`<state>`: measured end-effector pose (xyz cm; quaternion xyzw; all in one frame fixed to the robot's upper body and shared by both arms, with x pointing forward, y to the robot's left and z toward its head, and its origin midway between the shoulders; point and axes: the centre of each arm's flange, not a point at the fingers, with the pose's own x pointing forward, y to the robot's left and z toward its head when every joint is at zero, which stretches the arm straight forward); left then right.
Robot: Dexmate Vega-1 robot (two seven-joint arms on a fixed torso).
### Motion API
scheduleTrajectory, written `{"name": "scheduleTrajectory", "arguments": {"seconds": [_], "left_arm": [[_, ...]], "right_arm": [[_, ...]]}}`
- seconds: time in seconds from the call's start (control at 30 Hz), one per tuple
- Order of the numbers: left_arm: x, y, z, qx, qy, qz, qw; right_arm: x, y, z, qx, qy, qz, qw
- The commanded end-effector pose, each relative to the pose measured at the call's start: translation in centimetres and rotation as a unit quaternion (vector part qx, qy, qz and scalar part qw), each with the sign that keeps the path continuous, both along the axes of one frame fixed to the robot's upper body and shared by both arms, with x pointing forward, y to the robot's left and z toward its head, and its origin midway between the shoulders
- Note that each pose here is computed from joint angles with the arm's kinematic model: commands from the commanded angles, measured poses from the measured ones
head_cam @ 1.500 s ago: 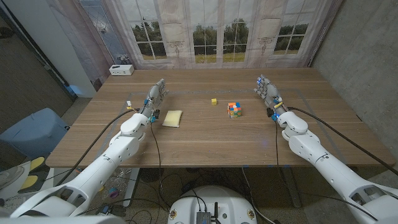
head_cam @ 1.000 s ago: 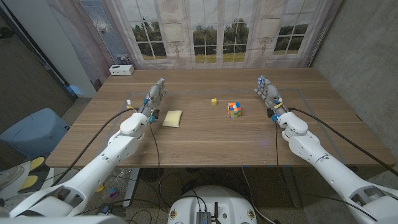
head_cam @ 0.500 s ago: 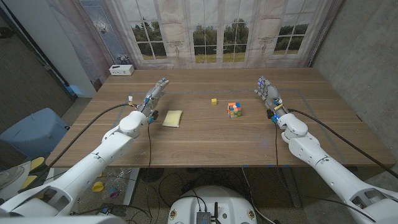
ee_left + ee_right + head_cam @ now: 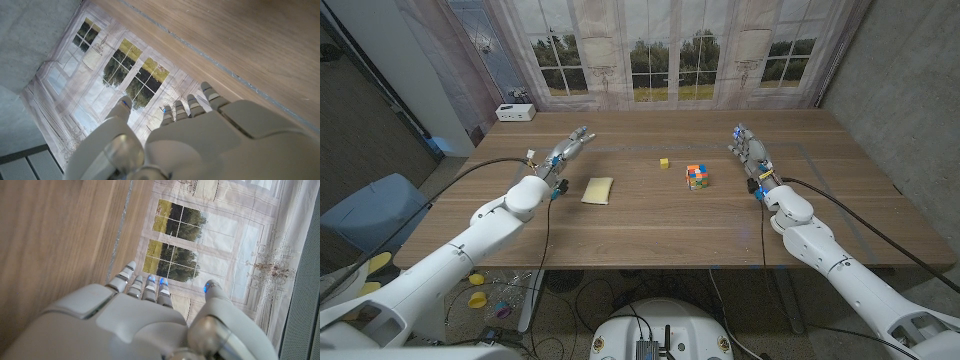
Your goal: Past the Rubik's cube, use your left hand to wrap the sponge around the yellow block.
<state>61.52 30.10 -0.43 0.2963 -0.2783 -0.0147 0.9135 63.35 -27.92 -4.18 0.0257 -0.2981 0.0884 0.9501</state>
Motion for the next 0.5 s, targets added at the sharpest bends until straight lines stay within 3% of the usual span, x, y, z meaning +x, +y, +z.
{"name": "scheduleTrajectory", "arguments": {"seconds": [0.03, 0.5], "left_arm": [[-1.2, 0.3, 1.5, 0.115, -0.004, 0.031, 0.993], [-2.3, -0.2, 3.3, 0.234, -0.011, 0.065, 0.97]], "right_arm": [[-2.1, 1.4, -1.1, 0.003, -0.006, -0.01, 0.9999], [-4.4, 3.1, -2.9, 0.014, -0.013, -0.024, 0.9995]]}}
